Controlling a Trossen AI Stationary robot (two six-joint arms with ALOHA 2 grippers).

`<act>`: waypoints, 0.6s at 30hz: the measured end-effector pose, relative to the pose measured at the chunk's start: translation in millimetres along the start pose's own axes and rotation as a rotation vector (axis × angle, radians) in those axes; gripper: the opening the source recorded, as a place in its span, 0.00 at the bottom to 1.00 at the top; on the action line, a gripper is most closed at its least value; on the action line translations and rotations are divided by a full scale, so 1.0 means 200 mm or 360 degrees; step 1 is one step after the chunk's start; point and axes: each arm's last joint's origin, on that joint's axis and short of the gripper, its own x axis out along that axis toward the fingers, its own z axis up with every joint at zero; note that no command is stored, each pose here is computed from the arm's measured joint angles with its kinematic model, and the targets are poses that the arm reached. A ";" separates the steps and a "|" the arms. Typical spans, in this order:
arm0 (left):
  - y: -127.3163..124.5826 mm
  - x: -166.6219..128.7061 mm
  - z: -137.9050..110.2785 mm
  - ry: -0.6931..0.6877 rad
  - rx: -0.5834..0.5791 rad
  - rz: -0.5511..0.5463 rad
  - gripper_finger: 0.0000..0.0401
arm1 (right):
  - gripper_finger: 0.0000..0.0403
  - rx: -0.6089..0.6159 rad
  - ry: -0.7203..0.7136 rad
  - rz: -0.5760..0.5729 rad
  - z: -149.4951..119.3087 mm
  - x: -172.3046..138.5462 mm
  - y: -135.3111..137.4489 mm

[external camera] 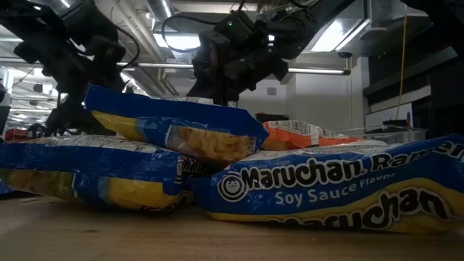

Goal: Sort Maruchan noodles
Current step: Put the orange noodle pack into the black bin

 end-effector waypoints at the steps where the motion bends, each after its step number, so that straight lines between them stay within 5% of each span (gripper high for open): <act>1: 0.01 0.00 0.00 -0.0020 0.0017 0.0036 0.69 | 0.00 -0.0001 0.0004 0.0017 0.00 0.00 0.00; 5: 0.00 0.00 0.02 -0.0091 0.0183 0.0022 0.68 | 0.00 -0.0028 -0.0002 0.0126 0.01 0.00 0.02; 11: -0.08 -0.01 0.06 -0.0135 0.0531 -0.0300 0.69 | 0.00 -0.0051 0.0001 0.0210 0.02 0.00 0.03; 18: -0.09 0.00 0.06 -0.0098 0.0844 -0.0352 0.69 | 0.00 -0.0055 0.0013 0.0249 0.02 0.00 0.03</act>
